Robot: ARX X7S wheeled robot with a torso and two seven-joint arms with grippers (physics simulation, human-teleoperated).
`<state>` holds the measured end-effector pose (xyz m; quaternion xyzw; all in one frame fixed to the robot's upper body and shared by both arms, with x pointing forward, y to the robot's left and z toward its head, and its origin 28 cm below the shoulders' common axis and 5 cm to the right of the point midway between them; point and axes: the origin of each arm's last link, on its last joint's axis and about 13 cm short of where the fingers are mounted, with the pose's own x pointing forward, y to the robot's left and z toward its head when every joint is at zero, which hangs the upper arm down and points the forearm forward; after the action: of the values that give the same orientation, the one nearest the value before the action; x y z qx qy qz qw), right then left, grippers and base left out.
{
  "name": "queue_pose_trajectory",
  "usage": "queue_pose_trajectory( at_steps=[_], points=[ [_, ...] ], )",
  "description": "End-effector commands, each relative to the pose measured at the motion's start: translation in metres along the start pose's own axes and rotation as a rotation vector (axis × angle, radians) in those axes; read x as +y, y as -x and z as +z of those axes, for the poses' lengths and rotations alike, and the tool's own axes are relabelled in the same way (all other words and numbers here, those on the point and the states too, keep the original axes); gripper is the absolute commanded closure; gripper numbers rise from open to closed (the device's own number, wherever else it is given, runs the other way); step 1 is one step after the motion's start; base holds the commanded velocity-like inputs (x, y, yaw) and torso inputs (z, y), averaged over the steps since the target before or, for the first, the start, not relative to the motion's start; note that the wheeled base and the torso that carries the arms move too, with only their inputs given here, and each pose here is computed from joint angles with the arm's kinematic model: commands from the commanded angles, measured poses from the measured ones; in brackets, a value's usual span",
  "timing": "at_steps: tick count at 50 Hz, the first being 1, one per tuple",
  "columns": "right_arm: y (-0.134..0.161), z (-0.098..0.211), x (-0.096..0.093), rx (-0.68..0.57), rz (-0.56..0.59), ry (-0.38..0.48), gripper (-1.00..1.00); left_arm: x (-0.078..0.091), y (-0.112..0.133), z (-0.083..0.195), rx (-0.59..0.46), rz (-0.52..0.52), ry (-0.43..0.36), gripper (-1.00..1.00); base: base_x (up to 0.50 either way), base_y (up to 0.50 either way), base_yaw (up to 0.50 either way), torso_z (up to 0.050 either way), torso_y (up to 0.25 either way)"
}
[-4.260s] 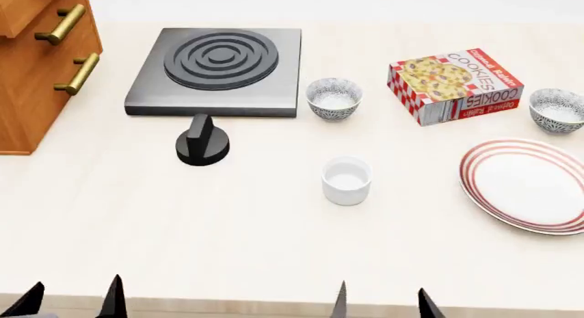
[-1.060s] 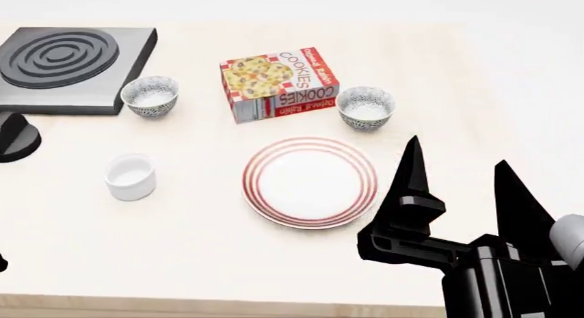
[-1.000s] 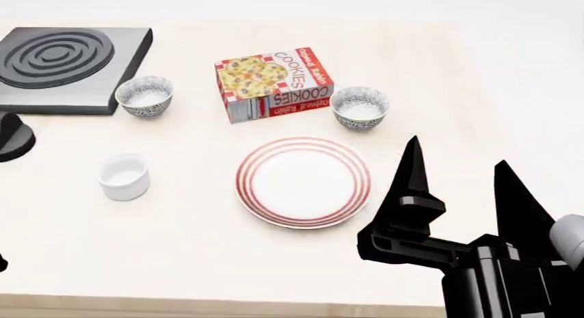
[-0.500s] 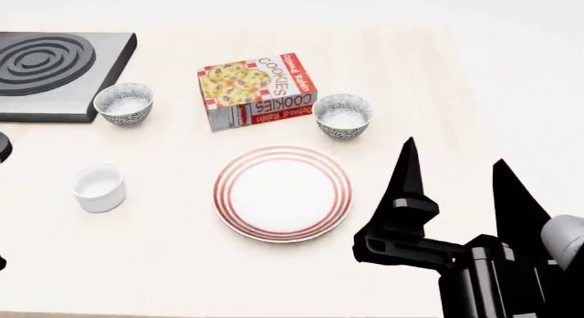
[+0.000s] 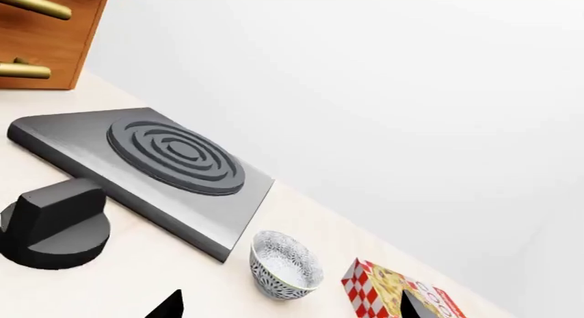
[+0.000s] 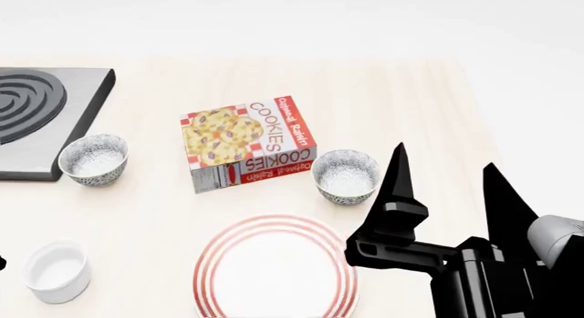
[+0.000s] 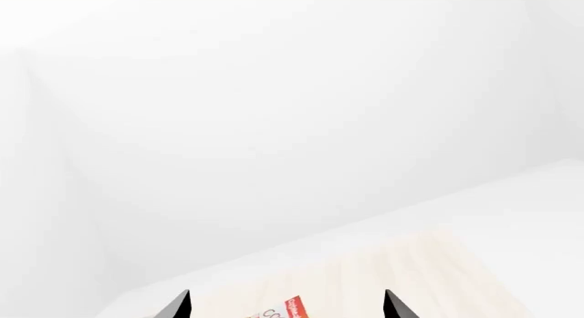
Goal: Pick the akita bowl next to the plate and place it on the plate.
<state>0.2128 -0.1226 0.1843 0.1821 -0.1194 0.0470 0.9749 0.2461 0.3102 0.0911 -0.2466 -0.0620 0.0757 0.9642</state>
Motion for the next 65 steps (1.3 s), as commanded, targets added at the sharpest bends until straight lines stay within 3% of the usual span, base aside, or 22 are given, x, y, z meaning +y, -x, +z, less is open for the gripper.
queue_pose_trajectory(
  at_steps=[1, 42, 53, 57, 65],
  points=[
    [0.0, -0.001, 0.0, 0.006, 0.002, -0.002, -1.0, 0.0, 0.0, 0.0, 0.0, 0.0, 0.0, -1.0, 0.48, 0.0, 0.0, 0.0, 0.0],
    [-0.003, -0.005, -0.002, 0.013, -0.009, 0.002, -1.0, 0.001, -0.001, -0.002, 0.001, 0.002, 0.002, -1.0, 0.47, 0.0, 0.0, 0.0, 0.001],
    [-0.02, -0.014, -0.009, 0.157, -0.068, 0.144, -1.0, 0.001, -0.001, -0.001, 0.001, 0.006, -0.002, -1.0, 0.0, 0.0, 0.0, 0.0, 0.0],
    [-0.029, -0.018, -0.012, 0.237, -0.045, 0.154, -1.0, 0.001, -0.001, -0.001, 0.001, 0.006, -0.003, -1.0, 0.0, 0.0, 0.0, 0.0, 0.0],
    [-0.051, -0.026, -0.021, 0.356, -0.107, 0.193, -1.0, 0.001, -0.001, -0.001, 0.001, 0.005, -0.002, -1.0, 0.0, 0.0, 0.0, 0.0, 0.0]
  ],
)
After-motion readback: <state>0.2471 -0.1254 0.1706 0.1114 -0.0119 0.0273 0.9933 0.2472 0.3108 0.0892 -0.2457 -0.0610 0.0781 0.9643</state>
